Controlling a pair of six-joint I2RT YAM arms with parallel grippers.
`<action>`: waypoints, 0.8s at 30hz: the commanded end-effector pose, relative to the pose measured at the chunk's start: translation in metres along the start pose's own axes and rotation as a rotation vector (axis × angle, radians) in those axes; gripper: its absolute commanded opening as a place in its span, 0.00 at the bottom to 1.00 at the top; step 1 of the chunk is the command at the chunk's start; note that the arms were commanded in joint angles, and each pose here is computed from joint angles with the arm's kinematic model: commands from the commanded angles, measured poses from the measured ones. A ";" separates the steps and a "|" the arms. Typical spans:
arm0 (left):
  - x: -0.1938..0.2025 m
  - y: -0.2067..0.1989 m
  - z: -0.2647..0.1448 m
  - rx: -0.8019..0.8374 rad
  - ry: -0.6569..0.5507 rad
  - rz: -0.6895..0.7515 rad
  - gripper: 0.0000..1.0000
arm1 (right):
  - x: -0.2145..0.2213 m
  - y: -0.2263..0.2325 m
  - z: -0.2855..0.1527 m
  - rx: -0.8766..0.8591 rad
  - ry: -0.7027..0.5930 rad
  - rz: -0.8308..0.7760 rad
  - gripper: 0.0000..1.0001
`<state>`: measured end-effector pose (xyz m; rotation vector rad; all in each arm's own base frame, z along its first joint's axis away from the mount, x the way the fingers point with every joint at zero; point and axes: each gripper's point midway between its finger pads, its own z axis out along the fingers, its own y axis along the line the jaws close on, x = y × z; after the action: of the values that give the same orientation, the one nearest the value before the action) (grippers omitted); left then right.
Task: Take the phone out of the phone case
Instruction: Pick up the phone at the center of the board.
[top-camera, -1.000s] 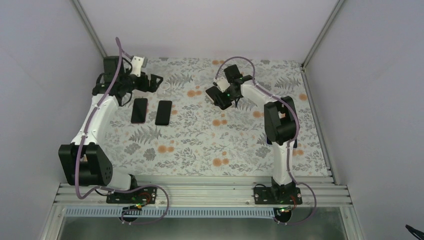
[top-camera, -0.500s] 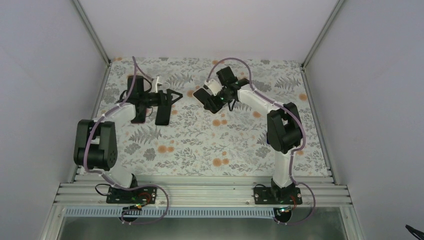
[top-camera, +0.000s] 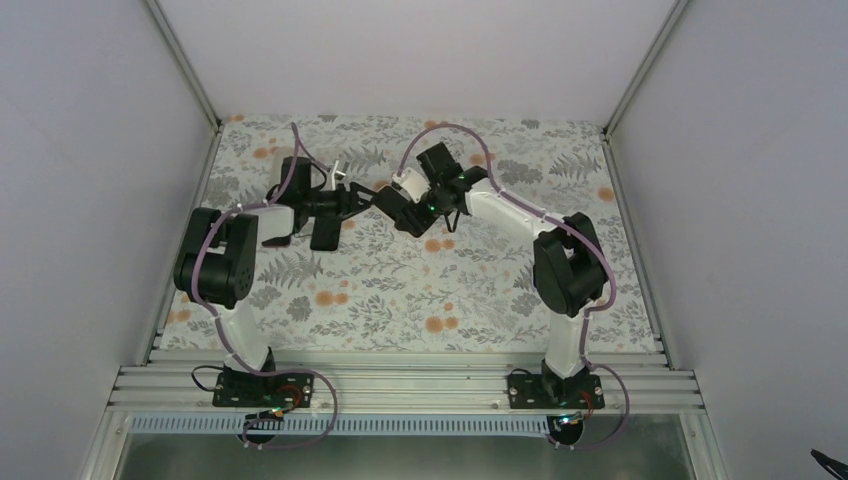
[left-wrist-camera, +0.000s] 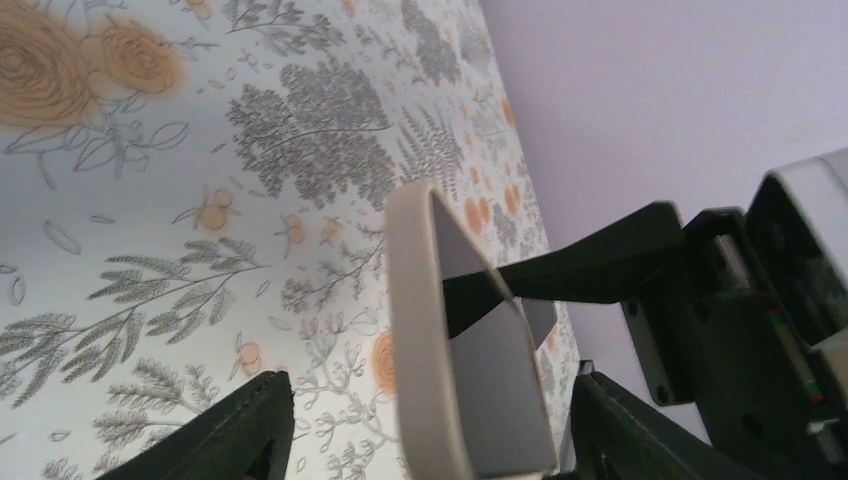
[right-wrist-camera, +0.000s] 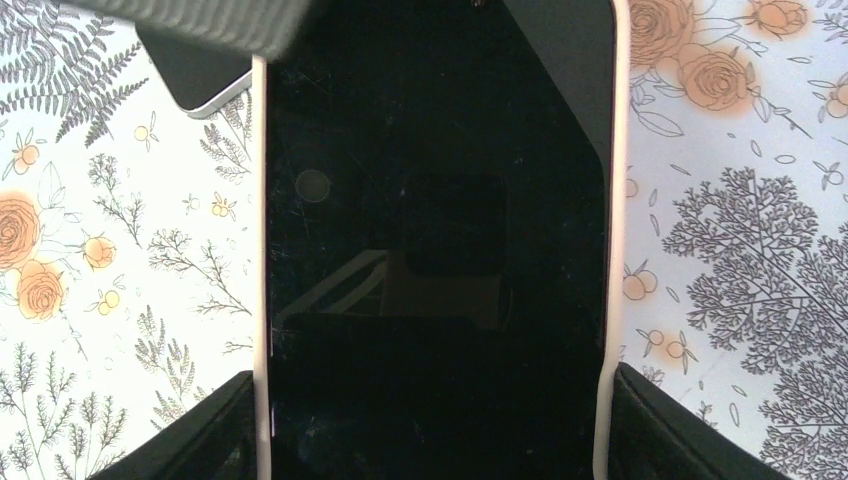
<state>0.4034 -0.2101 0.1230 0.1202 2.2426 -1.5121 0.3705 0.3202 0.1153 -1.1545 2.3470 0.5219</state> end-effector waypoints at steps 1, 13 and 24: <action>-0.008 -0.025 0.005 0.105 0.001 0.038 0.63 | -0.027 0.014 -0.016 0.031 -0.089 -0.079 0.53; -0.006 -0.042 -0.004 0.111 -0.014 0.093 0.21 | -0.030 0.016 -0.027 0.082 -0.103 -0.107 0.54; -0.012 -0.083 -0.016 0.148 0.013 0.303 0.02 | -0.026 0.040 -0.052 -0.006 -0.142 -0.150 0.91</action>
<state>0.3953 -0.2209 0.1578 0.1895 2.1833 -1.5767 0.3596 0.3244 0.1324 -1.2099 2.2544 0.3984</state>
